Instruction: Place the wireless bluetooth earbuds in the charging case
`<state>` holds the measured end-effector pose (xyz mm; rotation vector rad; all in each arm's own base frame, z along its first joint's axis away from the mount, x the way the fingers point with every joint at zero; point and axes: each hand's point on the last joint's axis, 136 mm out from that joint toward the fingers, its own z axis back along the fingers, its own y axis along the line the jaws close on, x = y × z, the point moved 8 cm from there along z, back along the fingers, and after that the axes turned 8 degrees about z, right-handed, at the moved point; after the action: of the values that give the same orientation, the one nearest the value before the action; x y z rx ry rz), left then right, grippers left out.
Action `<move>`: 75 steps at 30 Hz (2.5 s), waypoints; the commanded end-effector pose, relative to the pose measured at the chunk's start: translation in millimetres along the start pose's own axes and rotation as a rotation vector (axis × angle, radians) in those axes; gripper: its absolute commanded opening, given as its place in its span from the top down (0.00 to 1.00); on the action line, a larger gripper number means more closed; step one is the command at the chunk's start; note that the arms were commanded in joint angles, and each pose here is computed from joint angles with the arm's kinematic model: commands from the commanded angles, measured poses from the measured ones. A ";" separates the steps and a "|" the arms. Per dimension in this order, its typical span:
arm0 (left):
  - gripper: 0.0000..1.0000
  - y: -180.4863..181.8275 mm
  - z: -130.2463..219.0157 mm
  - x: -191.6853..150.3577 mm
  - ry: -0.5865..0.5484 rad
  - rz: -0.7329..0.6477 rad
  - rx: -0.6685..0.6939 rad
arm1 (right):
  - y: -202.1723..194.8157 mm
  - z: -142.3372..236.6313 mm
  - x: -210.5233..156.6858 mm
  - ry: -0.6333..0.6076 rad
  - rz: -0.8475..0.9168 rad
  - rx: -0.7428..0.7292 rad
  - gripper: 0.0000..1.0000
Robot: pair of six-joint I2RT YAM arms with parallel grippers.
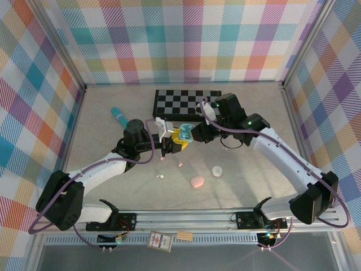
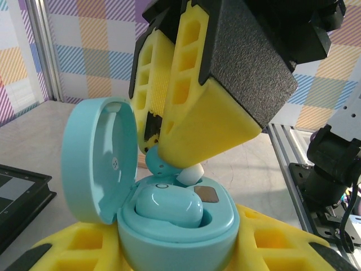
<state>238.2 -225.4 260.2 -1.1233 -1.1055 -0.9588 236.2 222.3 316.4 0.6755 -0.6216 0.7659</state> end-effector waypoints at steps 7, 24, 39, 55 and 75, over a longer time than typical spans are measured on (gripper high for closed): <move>0.75 -11.0 -7.7 19.0 -0.050 -0.052 -0.077 | -2.5 -10.5 -4.3 0.004 0.045 0.000 0.77; 0.76 -8.8 -12.9 20.1 -0.075 -0.024 -0.114 | -2.1 -4.6 -2.9 -0.044 0.128 -0.088 0.78; 0.76 -9.3 -13.1 24.9 -0.091 -0.013 -0.123 | 5.0 -9.1 -9.5 -0.073 0.275 -0.177 0.77; 0.76 -10.8 -13.1 31.5 -0.106 -0.022 -0.132 | 10.2 0.1 -14.2 -0.140 0.340 -0.209 0.77; 0.76 -8.5 -14.9 33.2 -0.162 -0.015 -0.142 | 25.9 24.2 -4.8 -0.224 0.264 -0.148 0.67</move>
<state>243.9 -240.1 271.0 -1.2784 -1.0879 -0.9099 214.0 214.8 327.5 0.4947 -0.9894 0.8826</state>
